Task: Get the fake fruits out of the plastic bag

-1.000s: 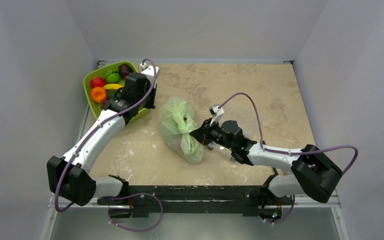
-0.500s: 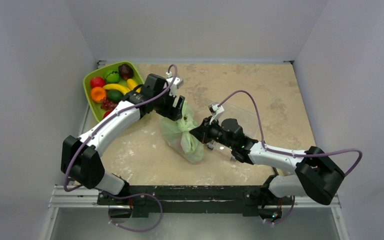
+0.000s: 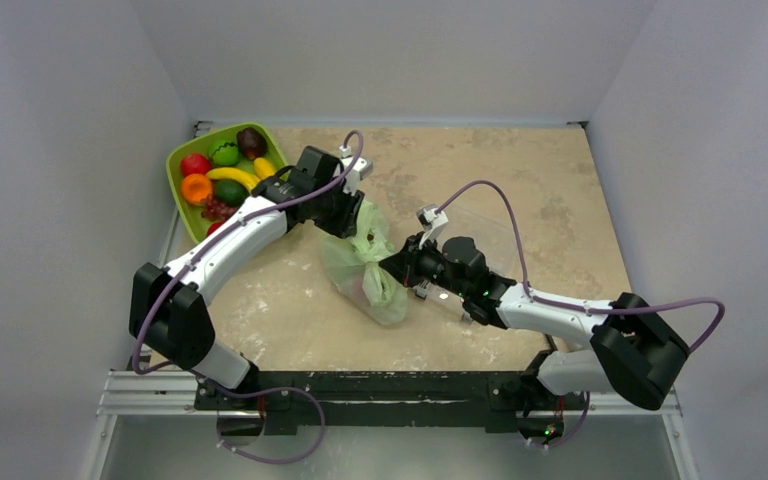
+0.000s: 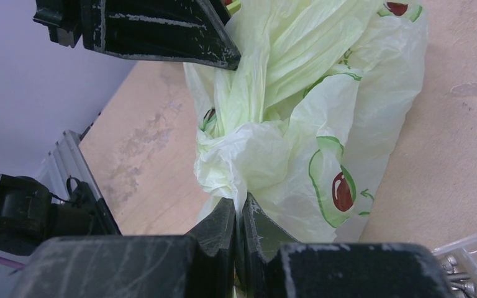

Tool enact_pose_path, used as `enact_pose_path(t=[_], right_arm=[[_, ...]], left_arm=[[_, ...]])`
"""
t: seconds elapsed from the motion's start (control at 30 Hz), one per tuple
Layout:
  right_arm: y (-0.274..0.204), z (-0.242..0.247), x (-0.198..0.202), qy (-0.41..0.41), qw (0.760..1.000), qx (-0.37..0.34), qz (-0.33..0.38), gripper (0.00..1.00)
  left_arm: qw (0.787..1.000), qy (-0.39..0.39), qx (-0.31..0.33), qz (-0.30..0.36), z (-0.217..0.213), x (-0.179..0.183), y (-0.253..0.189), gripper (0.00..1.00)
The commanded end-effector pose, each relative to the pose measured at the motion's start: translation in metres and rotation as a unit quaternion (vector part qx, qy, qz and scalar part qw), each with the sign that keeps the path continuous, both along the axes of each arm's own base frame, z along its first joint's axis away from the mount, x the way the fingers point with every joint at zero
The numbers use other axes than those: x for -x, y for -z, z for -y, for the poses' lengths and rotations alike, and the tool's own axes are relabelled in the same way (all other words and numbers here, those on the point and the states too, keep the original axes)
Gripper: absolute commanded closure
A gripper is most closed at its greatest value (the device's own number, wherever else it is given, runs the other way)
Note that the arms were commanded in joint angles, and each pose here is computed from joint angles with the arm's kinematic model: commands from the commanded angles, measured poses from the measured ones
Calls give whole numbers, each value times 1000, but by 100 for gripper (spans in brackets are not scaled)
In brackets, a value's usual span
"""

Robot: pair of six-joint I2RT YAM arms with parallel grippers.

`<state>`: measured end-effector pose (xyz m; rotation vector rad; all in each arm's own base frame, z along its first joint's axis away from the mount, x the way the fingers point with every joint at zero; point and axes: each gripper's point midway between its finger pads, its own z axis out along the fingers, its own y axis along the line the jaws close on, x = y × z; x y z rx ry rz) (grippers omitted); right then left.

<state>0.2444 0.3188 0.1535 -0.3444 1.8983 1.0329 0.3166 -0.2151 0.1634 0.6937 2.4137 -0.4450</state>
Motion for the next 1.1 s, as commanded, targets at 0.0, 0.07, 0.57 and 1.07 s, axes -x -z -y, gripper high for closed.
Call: enact_pose_path(t=[0.0, 0.07, 0.57, 1.07], right_arm=[[-26, -3, -9, 9, 999, -19, 28, 97], [-24, -1, -9, 11, 999, -17, 27, 97], [3, 12, -2, 28, 998, -55, -24, 96], [-45, -1, -18, 41, 992, 95, 69, 63]], left_arm=[[999, 7, -4, 32, 0, -8, -19, 84], [999, -6, -13, 49, -6, -11, -23, 100], [968, -180, -2, 174, -88, -35, -66, 100], [983, -127, 30, 131, -62, -32, -56, 100]])
